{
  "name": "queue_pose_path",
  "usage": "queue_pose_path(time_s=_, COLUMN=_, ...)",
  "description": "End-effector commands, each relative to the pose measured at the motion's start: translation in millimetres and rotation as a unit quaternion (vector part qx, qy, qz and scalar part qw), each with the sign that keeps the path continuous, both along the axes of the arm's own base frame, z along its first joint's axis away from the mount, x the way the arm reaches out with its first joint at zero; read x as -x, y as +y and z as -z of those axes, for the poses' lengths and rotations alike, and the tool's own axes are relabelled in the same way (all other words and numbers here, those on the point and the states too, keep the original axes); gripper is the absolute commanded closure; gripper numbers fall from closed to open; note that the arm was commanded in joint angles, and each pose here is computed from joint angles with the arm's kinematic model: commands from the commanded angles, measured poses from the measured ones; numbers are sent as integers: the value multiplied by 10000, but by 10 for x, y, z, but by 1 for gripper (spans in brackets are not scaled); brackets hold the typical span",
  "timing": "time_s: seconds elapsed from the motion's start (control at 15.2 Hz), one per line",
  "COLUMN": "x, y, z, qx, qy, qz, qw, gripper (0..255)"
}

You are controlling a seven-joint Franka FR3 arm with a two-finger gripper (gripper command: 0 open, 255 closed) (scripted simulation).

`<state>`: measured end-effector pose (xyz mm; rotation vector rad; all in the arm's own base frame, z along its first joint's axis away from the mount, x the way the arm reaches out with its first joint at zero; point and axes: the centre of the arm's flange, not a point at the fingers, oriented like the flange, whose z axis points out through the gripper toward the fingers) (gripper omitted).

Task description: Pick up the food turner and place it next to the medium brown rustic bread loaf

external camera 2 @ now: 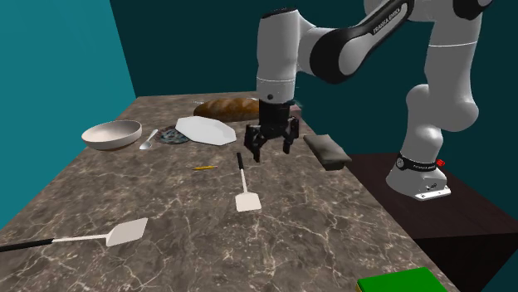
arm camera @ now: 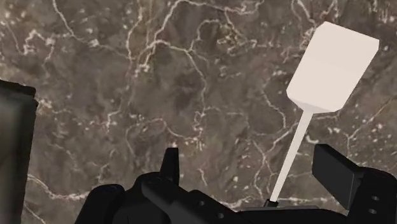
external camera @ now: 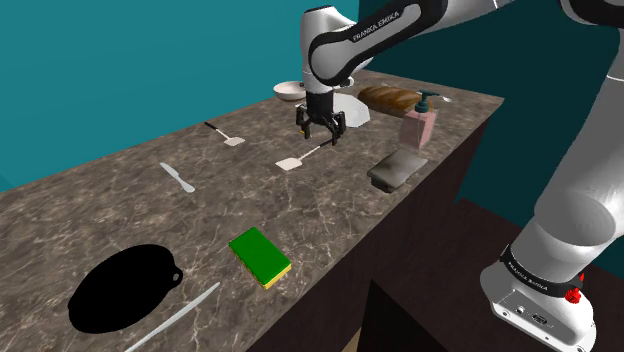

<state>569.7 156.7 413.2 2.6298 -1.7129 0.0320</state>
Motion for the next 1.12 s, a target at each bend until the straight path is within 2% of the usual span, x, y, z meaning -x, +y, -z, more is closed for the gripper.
queue_pose_path(time_s=0.0, x=-245, y=-20, z=97, qx=76, qy=-8, qz=492, qw=9988, gripper=0)
queue_pose_path(time_s=0.13, x=-481, y=-70, z=199, qx=143, qy=-13, qz=946, qw=9954, gripper=0)
queue_pose_path(time_s=0.33, x=-821, y=-185, z=348, qx=241, qy=-21, qz=1614, qw=9866, gripper=0)
queue_pose_path(time_s=0.79, x=-824, y=-210, z=717, qx=241, qy=-21, qz=1614, qw=9866, gripper=0)
queue_pose_path(time_s=1.06, x=-824, y=-212, z=748, qx=241, qy=-20, qz=1614, qw=9866, gripper=0)
